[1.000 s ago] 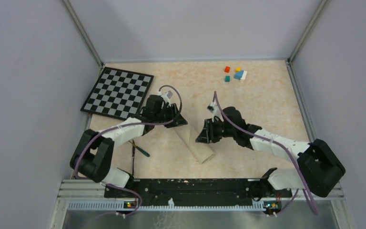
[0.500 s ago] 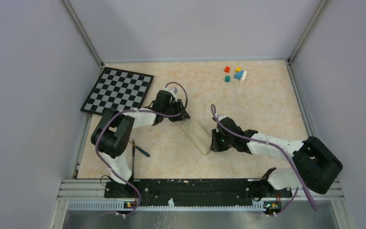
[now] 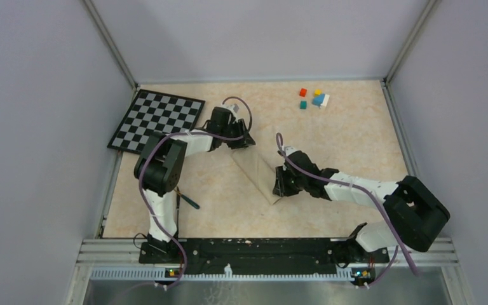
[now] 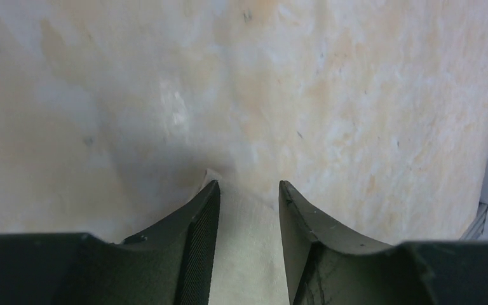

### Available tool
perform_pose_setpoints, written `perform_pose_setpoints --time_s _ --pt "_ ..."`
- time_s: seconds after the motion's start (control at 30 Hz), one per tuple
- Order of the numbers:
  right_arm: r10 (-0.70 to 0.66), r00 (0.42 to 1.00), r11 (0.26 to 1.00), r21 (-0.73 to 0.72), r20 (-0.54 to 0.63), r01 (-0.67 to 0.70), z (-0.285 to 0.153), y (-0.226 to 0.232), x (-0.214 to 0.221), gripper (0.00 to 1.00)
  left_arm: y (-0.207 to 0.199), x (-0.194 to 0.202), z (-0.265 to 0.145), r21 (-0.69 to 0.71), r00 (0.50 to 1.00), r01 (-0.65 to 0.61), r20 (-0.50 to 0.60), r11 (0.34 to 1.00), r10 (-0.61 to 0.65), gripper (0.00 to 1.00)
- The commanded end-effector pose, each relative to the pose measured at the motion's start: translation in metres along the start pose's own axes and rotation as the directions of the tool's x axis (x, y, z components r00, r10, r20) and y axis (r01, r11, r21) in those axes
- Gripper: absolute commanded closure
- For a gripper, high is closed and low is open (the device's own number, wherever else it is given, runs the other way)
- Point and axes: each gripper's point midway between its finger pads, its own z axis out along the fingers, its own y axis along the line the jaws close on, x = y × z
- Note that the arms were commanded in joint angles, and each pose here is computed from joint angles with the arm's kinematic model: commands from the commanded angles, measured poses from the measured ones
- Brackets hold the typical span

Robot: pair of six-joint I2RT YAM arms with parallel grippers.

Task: Fold the napkin into a case and place the utensils inside
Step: Smooth out the smaller rectangle-folded napkin at the center of the board.

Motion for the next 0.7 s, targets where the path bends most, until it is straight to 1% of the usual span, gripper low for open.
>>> perform_pose_setpoints --time_s 0.0,0.07,0.13,0.2,0.27,0.4,0.5,0.6,0.67 --pt "0.006 1.0 0.998 0.059 -0.009 -0.005 0.019 -0.02 0.02 0.73 0.018 -0.007 0.025 -0.035 0.999 -0.027 -0.021 0.999 0.026 0.54" --pt "0.023 0.999 0.999 0.041 -0.04 -0.021 0.026 -0.018 0.034 0.73 0.021 -0.008 0.03 -0.043 0.998 -0.048 -0.031 0.998 0.047 0.54" --pt "0.03 0.998 1.0 0.0 -0.046 -0.03 0.027 -0.006 0.038 0.73 0.02 -0.012 0.031 -0.044 0.997 -0.069 -0.042 0.997 0.067 0.54" --pt "0.042 0.998 0.997 -0.059 -0.037 -0.044 0.021 0.013 0.03 0.73 0.009 -0.02 0.024 -0.041 0.994 -0.098 -0.042 0.994 0.097 0.53" --pt "0.051 0.999 0.993 -0.108 0.01 -0.05 0.008 0.029 0.011 0.72 -0.01 -0.035 0.009 -0.022 0.991 -0.132 -0.009 0.991 0.132 0.51" --pt "0.019 0.997 0.994 -0.104 0.071 -0.011 -0.016 0.032 -0.018 0.61 -0.048 -0.054 -0.033 0.026 0.986 -0.161 0.046 0.987 0.16 0.47" --pt "-0.009 0.999 0.993 -0.116 0.05 0.014 -0.013 0.031 -0.024 0.56 -0.071 -0.053 -0.066 0.08 0.982 -0.178 0.078 0.981 0.172 0.45" --pt "-0.029 1.0 0.988 -0.148 0.007 0.03 -0.002 0.037 -0.019 0.55 -0.076 -0.032 -0.09 0.117 0.983 -0.176 0.066 0.978 0.169 0.42" --pt "-0.01 1.0 0.992 -0.124 -0.002 0.01 0.004 0.03 -0.014 0.55 -0.075 -0.017 -0.104 0.13 0.984 -0.174 0.068 0.976 0.166 0.41"
